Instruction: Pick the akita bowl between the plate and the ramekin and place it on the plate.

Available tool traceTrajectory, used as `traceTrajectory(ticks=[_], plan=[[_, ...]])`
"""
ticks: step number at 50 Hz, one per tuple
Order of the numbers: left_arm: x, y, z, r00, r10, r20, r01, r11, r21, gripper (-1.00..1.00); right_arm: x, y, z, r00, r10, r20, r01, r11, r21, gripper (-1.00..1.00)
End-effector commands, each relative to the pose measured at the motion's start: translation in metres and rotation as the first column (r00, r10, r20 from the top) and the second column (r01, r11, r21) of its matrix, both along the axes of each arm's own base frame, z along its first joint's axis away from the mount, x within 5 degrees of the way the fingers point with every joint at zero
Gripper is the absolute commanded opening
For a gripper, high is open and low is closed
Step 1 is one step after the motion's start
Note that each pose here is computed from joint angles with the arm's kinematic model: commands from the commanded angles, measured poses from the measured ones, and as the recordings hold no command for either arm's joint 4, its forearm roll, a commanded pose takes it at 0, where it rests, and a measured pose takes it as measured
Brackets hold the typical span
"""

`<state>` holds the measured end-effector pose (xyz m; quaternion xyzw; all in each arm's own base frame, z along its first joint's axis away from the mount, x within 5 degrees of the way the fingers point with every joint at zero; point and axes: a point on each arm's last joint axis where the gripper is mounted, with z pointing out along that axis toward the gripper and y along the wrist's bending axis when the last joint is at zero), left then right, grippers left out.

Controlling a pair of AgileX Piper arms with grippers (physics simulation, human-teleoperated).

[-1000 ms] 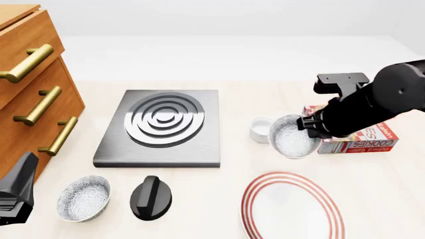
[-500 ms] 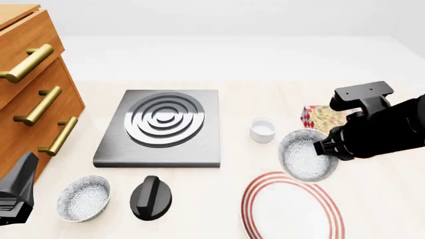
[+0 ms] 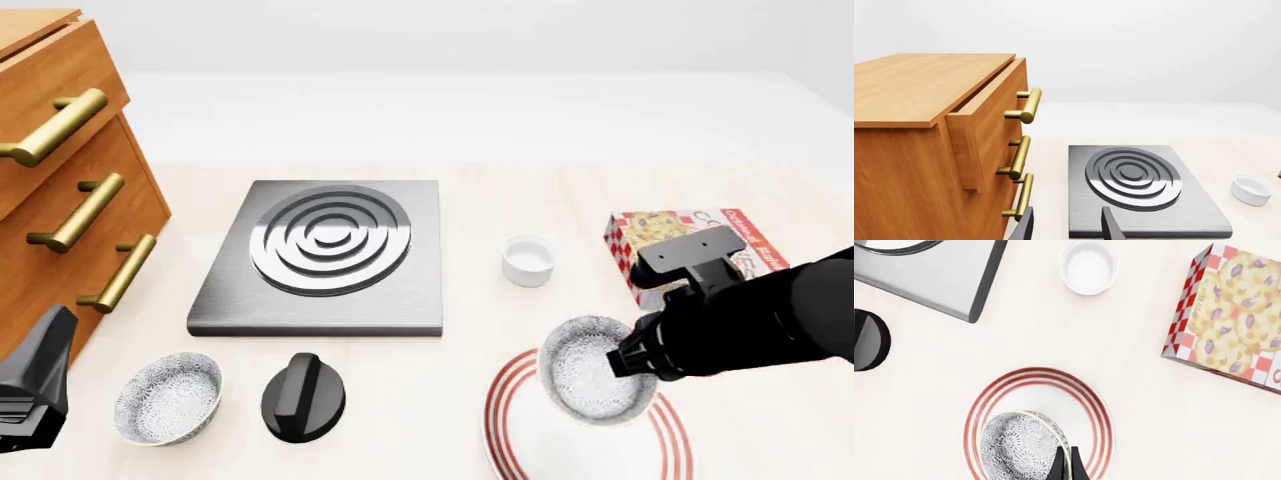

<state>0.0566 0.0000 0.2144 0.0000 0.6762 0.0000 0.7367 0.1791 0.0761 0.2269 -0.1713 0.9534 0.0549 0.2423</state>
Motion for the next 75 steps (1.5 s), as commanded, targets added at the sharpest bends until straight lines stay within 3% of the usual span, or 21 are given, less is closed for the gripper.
traceTrajectory(ticks=[1, 29, 52, 53, 60, 75], plan=[[0.000, 0.000, 0.000, 1.000, 0.000, 0.000, 0.000, 1.000, 0.000, 1.00, -0.003, 0.006, -0.018, 1.000, 0.016, -0.027, -0.016, 1.000, -0.001, -1.00], [0.000, 0.000, 0.000, 1.000, 0.000, 0.000, 0.000, 1.000, 0.000, 1.00, 0.001, 0.003, -0.055, 0.995, 0.041, -0.088, -0.046, 0.998, -0.052, -1.00], [0.000, 0.000, 0.000, 1.000, 0.000, 0.000, 0.000, 1.000, 0.000, 1.00, 0.004, 0.007, -0.068, 0.992, 0.063, -0.113, -0.071, 0.995, -0.066, -1.00], [0.000, 0.000, 0.000, 1.000, 0.000, 0.000, 0.000, 1.000, 0.000, 1.00, 0.004, 0.007, -0.068, 0.992, 0.063, -0.112, -0.071, 0.995, -0.065, 1.00], [0.000, 0.000, 0.000, 1.000, 0.000, 0.000, 0.000, 1.000, 0.000, 1.00, 0.002, 0.007, -0.062, 0.992, 0.060, -0.115, -0.067, 0.996, -0.064, 1.00], [0.000, 0.000, 0.000, 1.000, 0.000, 0.000, 0.000, 1.000, 0.000, 1.00, -0.019, -0.019, 0.015, 1.000, -0.021, 0.020, 0.021, 1.000, -0.014, 1.00]])
